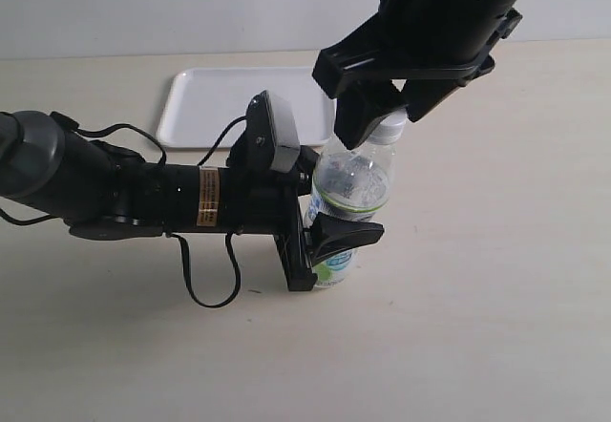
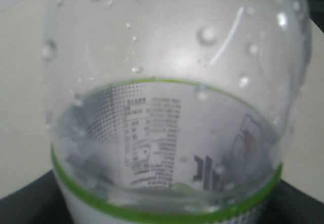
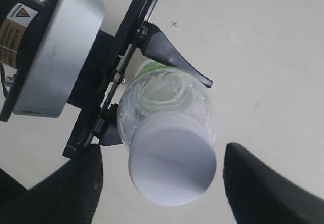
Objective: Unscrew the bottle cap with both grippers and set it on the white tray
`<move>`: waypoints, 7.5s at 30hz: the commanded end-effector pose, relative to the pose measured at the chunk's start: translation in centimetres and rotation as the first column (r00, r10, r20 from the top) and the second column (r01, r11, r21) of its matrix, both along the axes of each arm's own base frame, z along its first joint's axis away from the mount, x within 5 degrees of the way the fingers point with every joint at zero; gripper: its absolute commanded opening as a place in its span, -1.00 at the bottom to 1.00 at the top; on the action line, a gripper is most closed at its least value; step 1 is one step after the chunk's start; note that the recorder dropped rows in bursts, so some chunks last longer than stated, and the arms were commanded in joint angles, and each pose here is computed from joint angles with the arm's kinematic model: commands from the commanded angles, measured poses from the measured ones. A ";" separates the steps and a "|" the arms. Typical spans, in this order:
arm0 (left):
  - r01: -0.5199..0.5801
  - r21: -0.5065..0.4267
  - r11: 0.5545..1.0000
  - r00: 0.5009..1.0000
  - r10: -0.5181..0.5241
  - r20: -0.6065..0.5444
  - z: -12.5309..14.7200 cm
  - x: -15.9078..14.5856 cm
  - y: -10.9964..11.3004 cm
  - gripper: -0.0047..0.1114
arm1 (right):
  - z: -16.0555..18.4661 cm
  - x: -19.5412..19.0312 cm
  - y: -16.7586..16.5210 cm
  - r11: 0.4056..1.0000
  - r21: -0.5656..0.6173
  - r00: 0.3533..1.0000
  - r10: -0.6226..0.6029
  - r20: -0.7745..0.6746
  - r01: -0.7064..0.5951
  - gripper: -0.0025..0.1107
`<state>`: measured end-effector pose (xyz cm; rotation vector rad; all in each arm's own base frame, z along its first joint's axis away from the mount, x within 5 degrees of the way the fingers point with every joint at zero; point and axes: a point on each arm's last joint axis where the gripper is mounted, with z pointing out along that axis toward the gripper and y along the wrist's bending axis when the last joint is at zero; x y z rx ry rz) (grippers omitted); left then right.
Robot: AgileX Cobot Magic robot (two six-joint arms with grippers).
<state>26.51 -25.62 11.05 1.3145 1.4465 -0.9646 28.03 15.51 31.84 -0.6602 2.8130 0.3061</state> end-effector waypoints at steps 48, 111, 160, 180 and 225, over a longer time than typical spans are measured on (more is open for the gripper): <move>0.005 -0.020 1.000 0.999 -0.004 0.036 0.6 0.1 0.0 -0.92 | 0.2 0.2 0.2 0.995 -0.014 0.994 0.103 0.042 -0.102 -0.96; 0.009 -0.038 0.999 0.999 -0.008 0.031 0.8 0.1 -0.1 -0.92 | 0.5 0.8 0.6 0.190 -0.459 0.122 0.977 0.174 -0.868 0.08; 0.009 -0.038 0.999 0.999 -0.008 0.032 0.8 0.1 -0.1 -0.92 | 0.3 -0.1 0.6 0.998 0.057 1.000 0.011 -0.018 -0.010 0.30; 0.009 -0.038 0.999 0.999 -0.008 0.032 0.8 0.1 -0.1 -0.92 | 0.5 0.5 0.9 0.994 0.099 0.998 -0.050 0.028 0.047 -0.10; 0.007 -0.039 0.999 1.000 -0.006 0.027 0.8 0.1 -0.1 -0.92 | 0.0 0.5 0.5 0.924 -0.067 0.917 0.381 0.117 -0.376 -0.96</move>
